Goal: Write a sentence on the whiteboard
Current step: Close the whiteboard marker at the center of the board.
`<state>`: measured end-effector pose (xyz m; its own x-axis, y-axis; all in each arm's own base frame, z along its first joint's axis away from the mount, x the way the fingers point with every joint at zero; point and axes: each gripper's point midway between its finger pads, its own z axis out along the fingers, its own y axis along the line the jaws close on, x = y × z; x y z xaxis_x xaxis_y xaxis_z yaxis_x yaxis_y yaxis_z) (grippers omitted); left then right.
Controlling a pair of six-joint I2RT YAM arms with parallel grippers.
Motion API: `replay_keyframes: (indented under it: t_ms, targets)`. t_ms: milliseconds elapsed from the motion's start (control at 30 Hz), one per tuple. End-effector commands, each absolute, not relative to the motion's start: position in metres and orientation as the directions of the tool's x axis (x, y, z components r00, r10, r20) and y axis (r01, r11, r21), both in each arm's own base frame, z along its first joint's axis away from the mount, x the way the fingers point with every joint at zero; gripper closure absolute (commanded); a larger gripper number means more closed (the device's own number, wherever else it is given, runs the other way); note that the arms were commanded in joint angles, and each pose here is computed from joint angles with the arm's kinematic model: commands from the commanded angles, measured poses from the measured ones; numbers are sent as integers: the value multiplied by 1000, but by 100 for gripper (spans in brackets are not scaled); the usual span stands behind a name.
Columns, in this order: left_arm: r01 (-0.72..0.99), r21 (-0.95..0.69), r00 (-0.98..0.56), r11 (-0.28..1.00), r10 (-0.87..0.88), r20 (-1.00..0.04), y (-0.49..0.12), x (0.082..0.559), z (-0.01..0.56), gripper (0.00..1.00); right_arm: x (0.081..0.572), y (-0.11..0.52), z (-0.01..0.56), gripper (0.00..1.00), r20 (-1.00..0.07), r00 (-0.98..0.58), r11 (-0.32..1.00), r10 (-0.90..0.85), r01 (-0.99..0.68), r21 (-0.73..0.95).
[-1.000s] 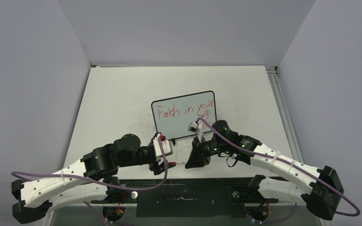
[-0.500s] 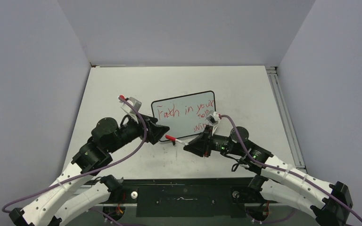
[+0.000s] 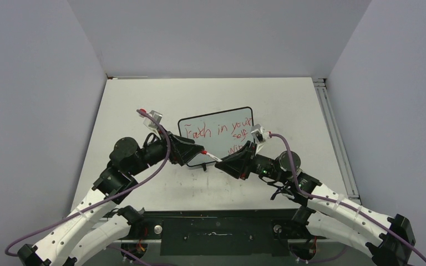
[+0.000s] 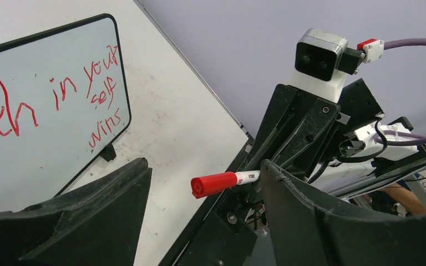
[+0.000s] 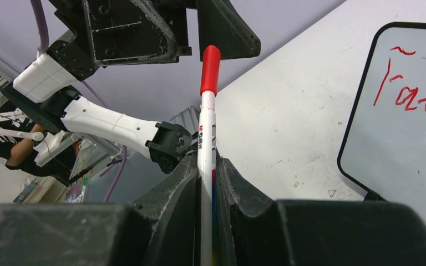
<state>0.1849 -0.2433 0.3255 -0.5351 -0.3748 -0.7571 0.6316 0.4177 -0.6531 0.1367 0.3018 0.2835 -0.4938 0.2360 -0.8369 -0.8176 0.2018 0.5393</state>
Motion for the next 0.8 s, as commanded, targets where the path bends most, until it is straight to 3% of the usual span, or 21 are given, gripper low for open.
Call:
replay_keyframes:
  t_ms: [0,767]
  targets:
    - [668,-658,-514,347,-424,-745,-245,180,350,31,136,302,310,95,-835,-442,145,327,-850,507]
    - [660,-717,-554,225,-499,-666,-246,173,362,64,131,306,312,95,-813,-470,84,343,-847,525]
